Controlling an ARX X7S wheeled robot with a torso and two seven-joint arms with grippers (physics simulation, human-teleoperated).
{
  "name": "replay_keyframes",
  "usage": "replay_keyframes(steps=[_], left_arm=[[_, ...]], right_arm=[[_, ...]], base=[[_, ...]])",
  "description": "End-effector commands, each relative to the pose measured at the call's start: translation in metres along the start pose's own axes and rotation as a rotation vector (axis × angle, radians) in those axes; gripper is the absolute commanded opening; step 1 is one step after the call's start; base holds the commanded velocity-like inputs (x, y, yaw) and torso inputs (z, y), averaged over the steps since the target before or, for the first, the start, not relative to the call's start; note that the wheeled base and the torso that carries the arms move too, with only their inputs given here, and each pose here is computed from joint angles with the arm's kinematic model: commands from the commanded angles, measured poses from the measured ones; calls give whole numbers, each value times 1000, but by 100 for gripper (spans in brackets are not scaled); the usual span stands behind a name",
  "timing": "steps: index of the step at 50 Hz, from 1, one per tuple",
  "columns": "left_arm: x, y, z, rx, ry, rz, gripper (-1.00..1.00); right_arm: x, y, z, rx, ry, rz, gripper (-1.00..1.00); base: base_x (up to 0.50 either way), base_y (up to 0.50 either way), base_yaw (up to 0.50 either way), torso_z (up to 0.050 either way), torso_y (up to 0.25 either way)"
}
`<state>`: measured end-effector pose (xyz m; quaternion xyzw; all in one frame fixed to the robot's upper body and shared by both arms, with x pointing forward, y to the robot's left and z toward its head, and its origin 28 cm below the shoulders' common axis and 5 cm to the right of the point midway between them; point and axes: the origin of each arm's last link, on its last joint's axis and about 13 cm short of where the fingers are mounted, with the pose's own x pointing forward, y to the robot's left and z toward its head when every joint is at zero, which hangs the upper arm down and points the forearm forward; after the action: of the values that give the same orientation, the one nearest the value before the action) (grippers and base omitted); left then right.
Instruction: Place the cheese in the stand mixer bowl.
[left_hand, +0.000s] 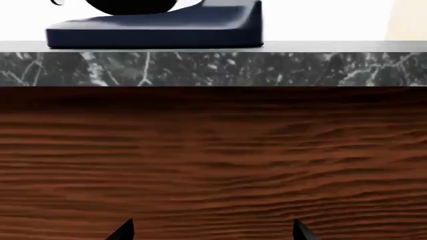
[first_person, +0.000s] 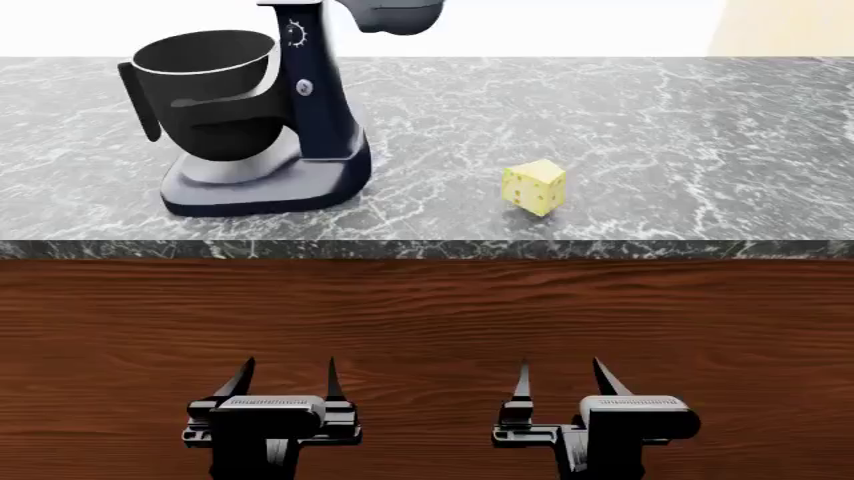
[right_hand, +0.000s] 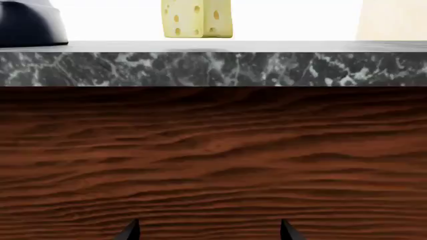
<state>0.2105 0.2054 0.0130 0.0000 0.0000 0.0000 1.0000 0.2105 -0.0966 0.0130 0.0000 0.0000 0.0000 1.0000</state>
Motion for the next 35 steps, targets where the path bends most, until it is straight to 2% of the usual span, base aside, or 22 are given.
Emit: replay_keyframes(steps=[1, 2, 3, 4, 7, 13, 16, 18, 19, 35], left_arm=[[1, 0, 0, 10, -5, -1, 100], [2, -1, -6, 61, -8, 13, 100], [2, -2, -6, 53, -5, 28, 100], [3, -2, -8, 86, -40, 69, 100], [4, -2, -12, 83, -14, 76, 100], [3, -1, -12, 116, -30, 83, 100], [4, -1, -9, 94, -33, 83, 100], [3, -1, -9, 122, -32, 89, 100], [3, -1, -9, 179, -31, 85, 100], [1, -2, -11, 168, -28, 65, 100]], right_arm=[[0, 1, 5, 43, -2, 8, 100], [1, 1, 5, -55, -7, -12, 100], [0, 1, 4, -57, -6, -12, 100], [1, 1, 4, -59, -6, -14, 100], [2, 0, 3, -53, -13, -32, 100], [1, 0, 3, -46, -13, -29, 100], [1, -1, 7, -42, -23, -31, 100], [1, 0, 7, -43, -23, -29, 100], [1, 0, 7, -44, -22, -28, 100], [0, 1, 4, -33, -6, -8, 100]], base=[[0, 0, 0, 0, 0], [0, 0, 0, 0, 0], [0, 0, 0, 0, 0], [0, 0, 0, 0, 0], [0, 0, 0, 0, 0], [0, 0, 0, 0, 0], [0, 0, 0, 0, 0], [0, 0, 0, 0, 0], [0, 0, 0, 0, 0], [0, 0, 0, 0, 0]])
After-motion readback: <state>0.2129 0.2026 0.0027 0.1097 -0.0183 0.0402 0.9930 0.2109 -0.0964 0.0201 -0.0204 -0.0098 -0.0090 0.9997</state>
